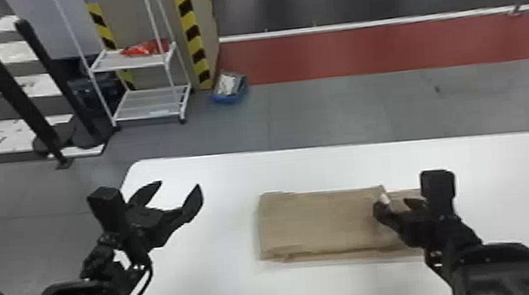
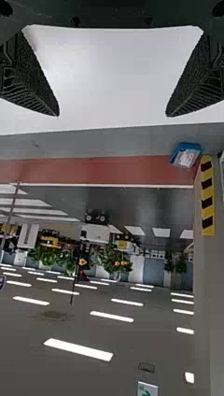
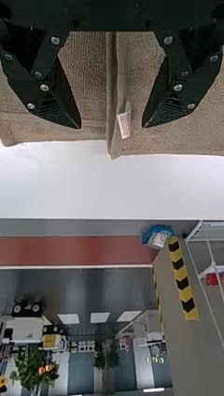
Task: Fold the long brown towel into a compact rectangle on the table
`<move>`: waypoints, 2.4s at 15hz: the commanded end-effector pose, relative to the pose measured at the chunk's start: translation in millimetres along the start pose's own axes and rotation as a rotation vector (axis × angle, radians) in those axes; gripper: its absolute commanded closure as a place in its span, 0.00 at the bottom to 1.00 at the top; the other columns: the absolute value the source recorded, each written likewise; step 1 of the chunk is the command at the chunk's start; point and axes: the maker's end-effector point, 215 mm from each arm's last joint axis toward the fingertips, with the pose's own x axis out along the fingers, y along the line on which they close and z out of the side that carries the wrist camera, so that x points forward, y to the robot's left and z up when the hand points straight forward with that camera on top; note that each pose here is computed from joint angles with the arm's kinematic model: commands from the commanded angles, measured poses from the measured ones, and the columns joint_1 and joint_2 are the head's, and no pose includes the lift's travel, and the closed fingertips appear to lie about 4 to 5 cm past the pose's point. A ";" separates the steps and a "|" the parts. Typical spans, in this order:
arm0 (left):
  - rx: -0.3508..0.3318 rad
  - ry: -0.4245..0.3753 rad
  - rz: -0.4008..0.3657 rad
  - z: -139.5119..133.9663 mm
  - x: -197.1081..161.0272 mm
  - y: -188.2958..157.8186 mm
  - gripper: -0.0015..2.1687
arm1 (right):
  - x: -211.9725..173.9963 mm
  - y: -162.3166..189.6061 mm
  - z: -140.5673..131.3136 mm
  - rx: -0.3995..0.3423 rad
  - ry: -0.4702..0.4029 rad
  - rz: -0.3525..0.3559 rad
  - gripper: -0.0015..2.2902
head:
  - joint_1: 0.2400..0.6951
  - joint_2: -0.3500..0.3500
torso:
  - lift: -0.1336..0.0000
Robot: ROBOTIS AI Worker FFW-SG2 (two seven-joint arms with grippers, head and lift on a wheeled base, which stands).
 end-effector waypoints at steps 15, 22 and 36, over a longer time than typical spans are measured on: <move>-0.006 -0.036 -0.027 6.4 -6.9 -12.0 0.02 | -15.2 1.5 -30.9 0.016 0.089 0.005 0.08 | 1.00 0.61 | 1.00; -0.010 -0.032 -0.034 4.1 -11.1 -15.3 0.02 | -21.7 15.0 -16.7 0.000 0.059 0.023 0.18 | 1.00 0.63 | 1.00; -0.033 -0.036 -0.045 2.3 -16.3 -15.9 0.02 | -23.3 17.9 -28.7 0.006 0.088 0.033 0.30 | 1.00 0.63 | 1.00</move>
